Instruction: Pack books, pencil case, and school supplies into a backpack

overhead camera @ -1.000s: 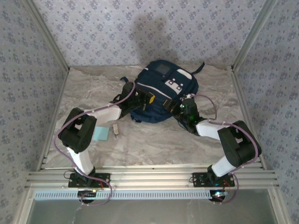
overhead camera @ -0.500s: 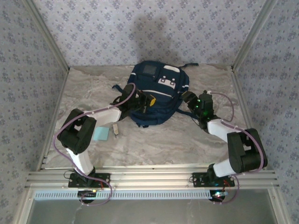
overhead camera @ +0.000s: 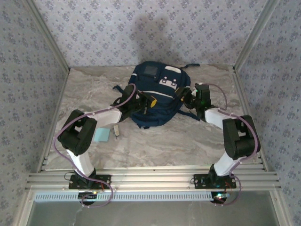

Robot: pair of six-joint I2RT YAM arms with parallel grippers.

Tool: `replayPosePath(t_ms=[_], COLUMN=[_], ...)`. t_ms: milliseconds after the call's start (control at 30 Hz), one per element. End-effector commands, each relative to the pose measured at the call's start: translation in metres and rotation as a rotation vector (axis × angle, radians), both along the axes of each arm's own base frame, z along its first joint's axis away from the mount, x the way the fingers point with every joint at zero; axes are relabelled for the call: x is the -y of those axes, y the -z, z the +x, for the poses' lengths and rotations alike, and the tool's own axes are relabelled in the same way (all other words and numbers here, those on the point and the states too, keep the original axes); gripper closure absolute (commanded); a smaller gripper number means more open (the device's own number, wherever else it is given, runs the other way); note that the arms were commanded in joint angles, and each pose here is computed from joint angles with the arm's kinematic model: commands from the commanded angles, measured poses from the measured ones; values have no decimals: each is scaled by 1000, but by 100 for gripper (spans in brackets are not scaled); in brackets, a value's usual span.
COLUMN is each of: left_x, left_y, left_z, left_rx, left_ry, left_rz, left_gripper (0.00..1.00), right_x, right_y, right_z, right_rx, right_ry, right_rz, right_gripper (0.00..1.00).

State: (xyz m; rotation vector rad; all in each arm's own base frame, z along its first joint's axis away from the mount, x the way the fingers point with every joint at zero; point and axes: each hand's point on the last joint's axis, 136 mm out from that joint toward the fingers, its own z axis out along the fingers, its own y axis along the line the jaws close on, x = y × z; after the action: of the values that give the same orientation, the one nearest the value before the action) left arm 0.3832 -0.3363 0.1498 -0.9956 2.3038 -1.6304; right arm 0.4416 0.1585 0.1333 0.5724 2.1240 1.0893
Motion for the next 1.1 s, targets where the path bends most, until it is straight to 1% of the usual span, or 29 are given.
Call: replayPosePath(t_ms=[0,67,167,267,367,500,700,767,833,1000,1067], left_x=[11,11,11,12,15,16,11,8,5,2,1], left_y=[-33,-34,-36,-40,-45,-47,-38,-34,-31,-31,-30], left_z=[-4,-3,-2,1,1,-2,-7,-9,-9,-11,-11], left_rx=[98,101,106,114,119,119,96,87,80,80,80], left_ry=[72,72,68,67,78,87,81,78,75,69,67], left_rz=[-76,-80,-84,-92,-101,-104,-92,-88,-85,-82,-78], left_gripper=[100,100,100,100,100,100,100,100,100,100,100], right_x=[-18,-24,-32,-34,-36,-43,-35,-29,-26,-17,-18], right_y=[-1,5,19,33,39,30,-6,-21,-28,-24,-22], right_z=[6,7,1,-5,-2,13,30,34,37,41,41], right_rx=[7,-11,-49,-82,-86,-41,92,143,172,164,162], right_ry=[-69,-84,-103,-92,-83,-93,-67,-62,-60,-32,-35], right_rz=[41,61,64,53,76,127,176,179,173,175,186], right_gripper=[40,41,41,40,39,41,44,47,54,60,65])
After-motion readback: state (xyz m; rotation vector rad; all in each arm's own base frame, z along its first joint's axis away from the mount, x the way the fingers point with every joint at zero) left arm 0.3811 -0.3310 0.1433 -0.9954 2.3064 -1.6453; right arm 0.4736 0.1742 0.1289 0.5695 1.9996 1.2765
